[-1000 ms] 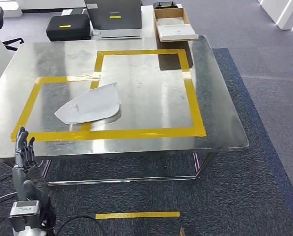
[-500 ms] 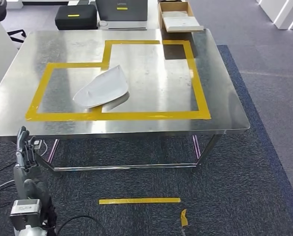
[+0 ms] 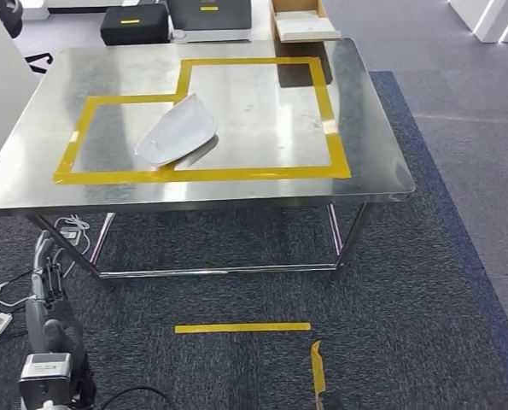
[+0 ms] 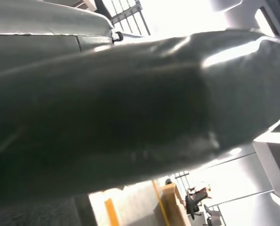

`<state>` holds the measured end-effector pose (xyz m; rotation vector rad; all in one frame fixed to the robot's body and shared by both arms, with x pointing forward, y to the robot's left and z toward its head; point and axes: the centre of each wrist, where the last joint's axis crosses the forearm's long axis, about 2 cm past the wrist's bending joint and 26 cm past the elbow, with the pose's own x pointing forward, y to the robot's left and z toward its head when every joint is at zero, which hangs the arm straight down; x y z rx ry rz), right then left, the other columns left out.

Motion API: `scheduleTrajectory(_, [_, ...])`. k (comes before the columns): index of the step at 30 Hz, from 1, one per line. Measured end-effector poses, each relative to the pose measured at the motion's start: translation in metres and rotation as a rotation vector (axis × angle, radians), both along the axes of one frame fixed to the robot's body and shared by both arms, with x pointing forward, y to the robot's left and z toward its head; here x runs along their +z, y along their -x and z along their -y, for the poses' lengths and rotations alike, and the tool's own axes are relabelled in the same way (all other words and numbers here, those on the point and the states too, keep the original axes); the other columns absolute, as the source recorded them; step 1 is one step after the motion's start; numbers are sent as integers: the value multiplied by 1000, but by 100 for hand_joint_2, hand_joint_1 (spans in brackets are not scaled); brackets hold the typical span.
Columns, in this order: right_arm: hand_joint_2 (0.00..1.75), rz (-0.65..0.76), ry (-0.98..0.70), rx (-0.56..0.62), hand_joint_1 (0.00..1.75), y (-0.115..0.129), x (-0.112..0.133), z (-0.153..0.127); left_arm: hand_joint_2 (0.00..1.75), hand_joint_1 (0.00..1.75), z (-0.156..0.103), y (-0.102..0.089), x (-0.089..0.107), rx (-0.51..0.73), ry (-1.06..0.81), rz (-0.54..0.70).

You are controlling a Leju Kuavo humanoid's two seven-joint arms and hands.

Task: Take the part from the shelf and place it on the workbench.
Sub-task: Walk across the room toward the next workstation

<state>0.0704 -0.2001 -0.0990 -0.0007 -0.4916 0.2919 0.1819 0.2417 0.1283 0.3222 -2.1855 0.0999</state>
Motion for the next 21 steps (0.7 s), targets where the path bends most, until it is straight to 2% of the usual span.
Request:
scheduleTrajectory(10, [0, -25, 6, -66, 0, 19, -5, 13, 0, 0, 3, -1, 0, -16, 44, 3])
scheduleTrajectory(15, [0, -31, -2, -108, 0, 19, -5, 15, 0, 0, 5, -1, -1, -16, 47, 1])
scheduleTrajectory(21, [0, -33, -14, -100, 0, 17, -5, 15, 0, 0, 7, -1, -1, -22, 43, -15])
